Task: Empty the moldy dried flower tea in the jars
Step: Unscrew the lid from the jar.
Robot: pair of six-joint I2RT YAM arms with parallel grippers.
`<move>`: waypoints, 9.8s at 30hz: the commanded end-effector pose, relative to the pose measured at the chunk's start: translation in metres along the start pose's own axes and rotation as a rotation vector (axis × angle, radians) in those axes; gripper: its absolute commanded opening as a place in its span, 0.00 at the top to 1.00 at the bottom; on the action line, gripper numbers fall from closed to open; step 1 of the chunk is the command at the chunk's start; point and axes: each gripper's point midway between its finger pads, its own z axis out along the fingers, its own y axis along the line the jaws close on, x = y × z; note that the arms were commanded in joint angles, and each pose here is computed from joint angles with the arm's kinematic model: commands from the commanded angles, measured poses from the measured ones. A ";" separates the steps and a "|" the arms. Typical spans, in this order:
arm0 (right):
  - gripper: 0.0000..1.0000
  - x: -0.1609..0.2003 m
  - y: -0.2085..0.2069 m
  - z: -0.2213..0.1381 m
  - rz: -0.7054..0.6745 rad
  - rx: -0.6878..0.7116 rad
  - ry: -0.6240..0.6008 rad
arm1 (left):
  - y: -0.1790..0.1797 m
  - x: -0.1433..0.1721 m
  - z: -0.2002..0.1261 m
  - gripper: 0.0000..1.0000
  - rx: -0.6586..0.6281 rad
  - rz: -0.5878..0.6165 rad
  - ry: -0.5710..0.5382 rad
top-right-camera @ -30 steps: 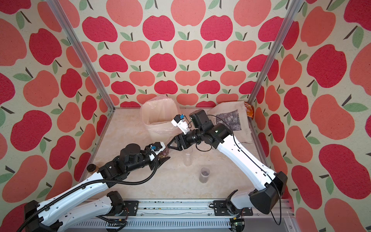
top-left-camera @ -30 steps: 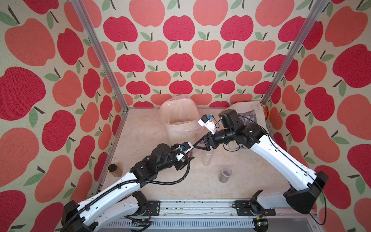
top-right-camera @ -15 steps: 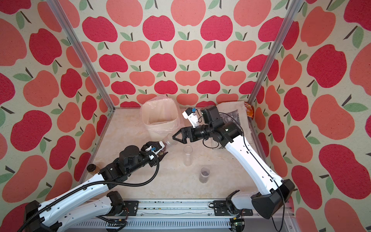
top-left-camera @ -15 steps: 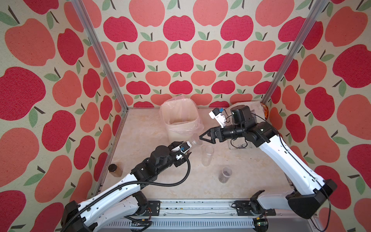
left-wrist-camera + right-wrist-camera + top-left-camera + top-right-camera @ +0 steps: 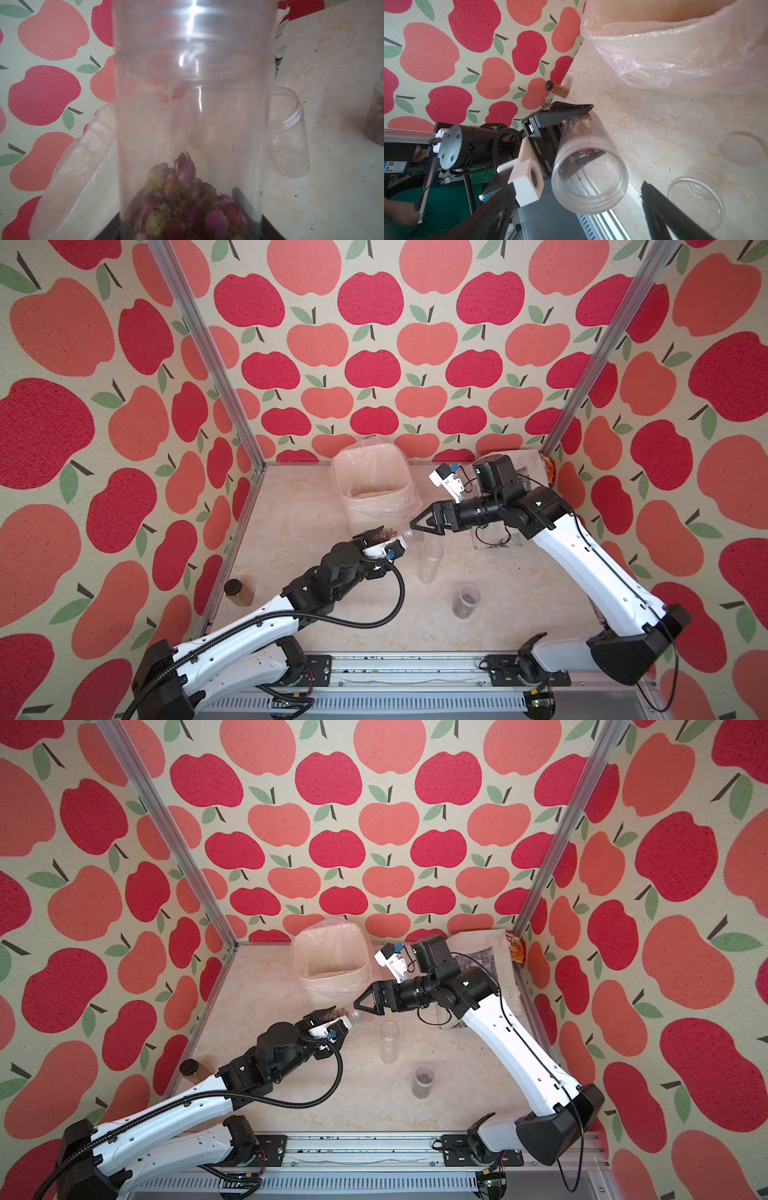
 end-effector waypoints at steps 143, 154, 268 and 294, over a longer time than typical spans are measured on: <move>0.39 0.007 0.066 0.031 -1.220 0.016 0.294 | -0.009 -0.026 -0.058 1.00 0.624 -0.574 -0.199; 0.02 -0.034 0.101 -0.013 -0.657 0.059 -0.141 | 0.039 0.014 -0.032 1.00 0.158 -0.325 -0.057; 0.09 -0.017 0.018 0.048 0.039 0.025 0.020 | 0.037 0.012 -0.024 1.00 0.067 -0.088 0.020; 0.82 0.010 0.038 0.028 -1.277 0.077 0.242 | -0.020 -0.020 -0.065 1.00 0.646 -0.506 -0.154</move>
